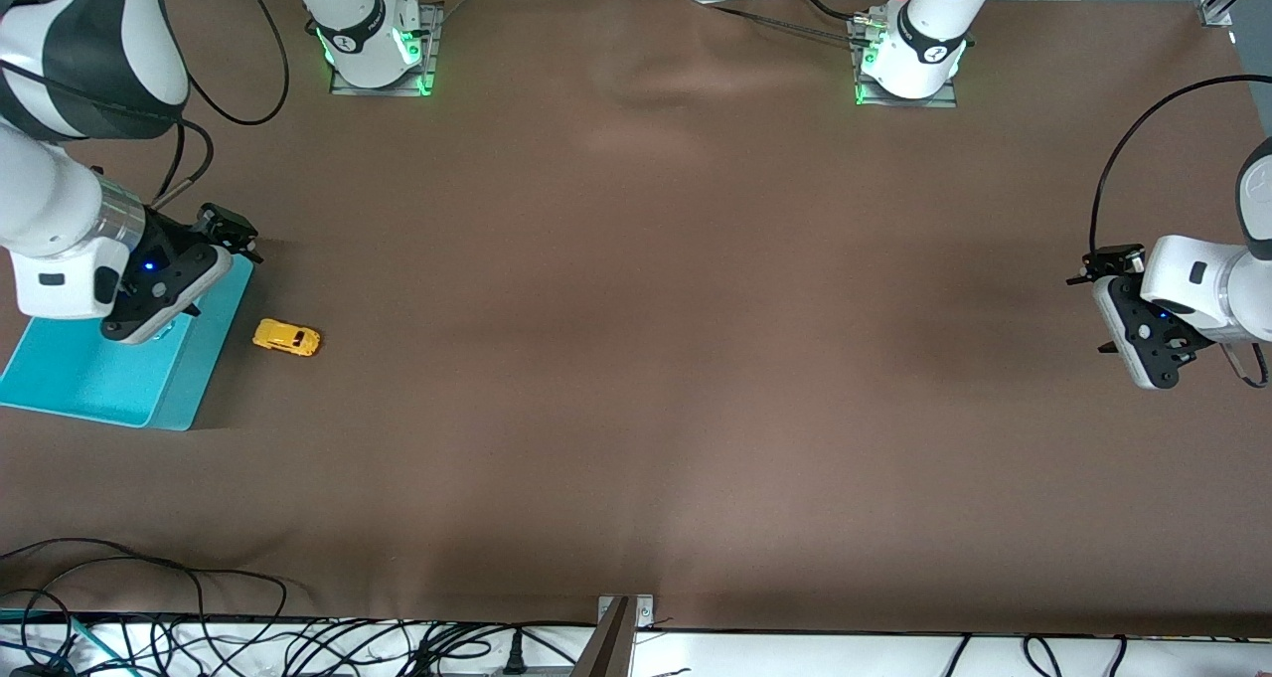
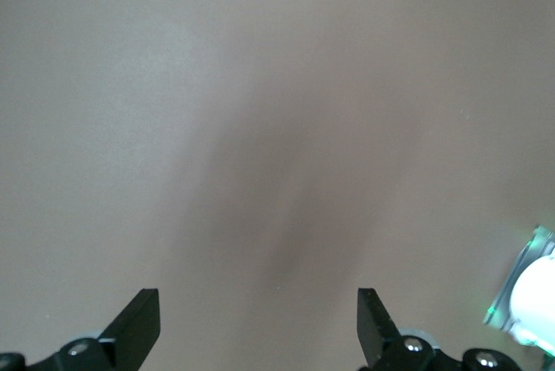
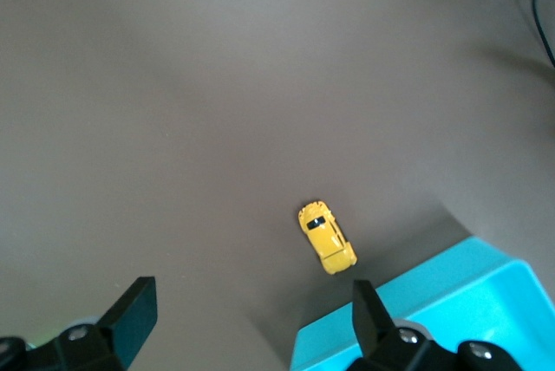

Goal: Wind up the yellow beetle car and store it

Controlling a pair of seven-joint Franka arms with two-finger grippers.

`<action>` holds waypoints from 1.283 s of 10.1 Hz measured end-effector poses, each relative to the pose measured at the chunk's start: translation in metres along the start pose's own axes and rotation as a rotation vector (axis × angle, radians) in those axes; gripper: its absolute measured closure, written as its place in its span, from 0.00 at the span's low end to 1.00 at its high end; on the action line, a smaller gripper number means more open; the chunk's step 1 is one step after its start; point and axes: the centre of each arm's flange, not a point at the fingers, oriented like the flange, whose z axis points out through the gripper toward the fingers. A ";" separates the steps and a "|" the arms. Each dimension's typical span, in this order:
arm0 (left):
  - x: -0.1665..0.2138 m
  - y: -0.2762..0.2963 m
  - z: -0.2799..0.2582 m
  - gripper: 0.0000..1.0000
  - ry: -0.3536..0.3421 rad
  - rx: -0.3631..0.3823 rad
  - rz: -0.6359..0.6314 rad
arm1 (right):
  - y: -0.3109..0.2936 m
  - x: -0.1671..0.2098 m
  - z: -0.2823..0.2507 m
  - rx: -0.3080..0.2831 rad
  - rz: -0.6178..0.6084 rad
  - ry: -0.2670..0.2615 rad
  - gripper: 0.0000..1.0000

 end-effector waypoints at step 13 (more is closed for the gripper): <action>0.042 0.162 -0.091 0.00 0.152 0.119 -0.799 | 0.044 -0.026 0.149 -0.006 -0.634 -0.003 0.00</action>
